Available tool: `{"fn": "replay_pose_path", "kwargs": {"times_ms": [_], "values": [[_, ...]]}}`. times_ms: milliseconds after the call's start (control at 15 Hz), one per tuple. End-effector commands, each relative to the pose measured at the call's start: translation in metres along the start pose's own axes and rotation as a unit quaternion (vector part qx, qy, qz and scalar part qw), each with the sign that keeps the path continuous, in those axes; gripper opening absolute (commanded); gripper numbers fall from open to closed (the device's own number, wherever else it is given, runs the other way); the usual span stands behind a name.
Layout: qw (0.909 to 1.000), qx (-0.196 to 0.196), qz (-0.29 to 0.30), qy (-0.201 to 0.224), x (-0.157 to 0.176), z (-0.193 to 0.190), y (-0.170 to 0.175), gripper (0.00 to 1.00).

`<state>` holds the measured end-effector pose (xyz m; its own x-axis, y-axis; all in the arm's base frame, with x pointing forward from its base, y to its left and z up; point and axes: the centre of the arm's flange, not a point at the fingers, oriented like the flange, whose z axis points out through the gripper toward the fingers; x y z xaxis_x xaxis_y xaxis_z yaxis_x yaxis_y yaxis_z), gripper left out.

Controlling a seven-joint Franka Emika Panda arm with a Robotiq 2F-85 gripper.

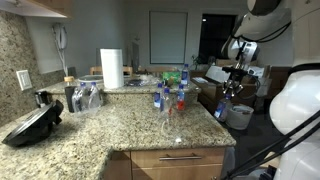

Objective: Throw the four bottles on the right into the bin on the floor

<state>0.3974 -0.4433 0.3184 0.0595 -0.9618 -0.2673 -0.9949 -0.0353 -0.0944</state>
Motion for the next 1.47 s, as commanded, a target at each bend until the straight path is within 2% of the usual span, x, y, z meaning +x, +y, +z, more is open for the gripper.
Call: {"fn": "replay_pose_path", "kwargs": {"times_ms": [0,333,533,933,1400], "values": [[0.9995,-0.023,0.016,-0.014,0.011,0.029,-0.005,0.13],[0.9969,-0.048,0.054,-0.029,0.038,0.067,-0.007,0.13],[0.9962,-0.050,0.060,-0.039,0.045,0.074,-0.010,0.13],[0.9975,-0.041,0.025,-0.052,0.026,0.062,-0.025,0.13],[0.9965,-0.049,0.010,-0.067,0.012,0.093,-0.040,0.13]]}}
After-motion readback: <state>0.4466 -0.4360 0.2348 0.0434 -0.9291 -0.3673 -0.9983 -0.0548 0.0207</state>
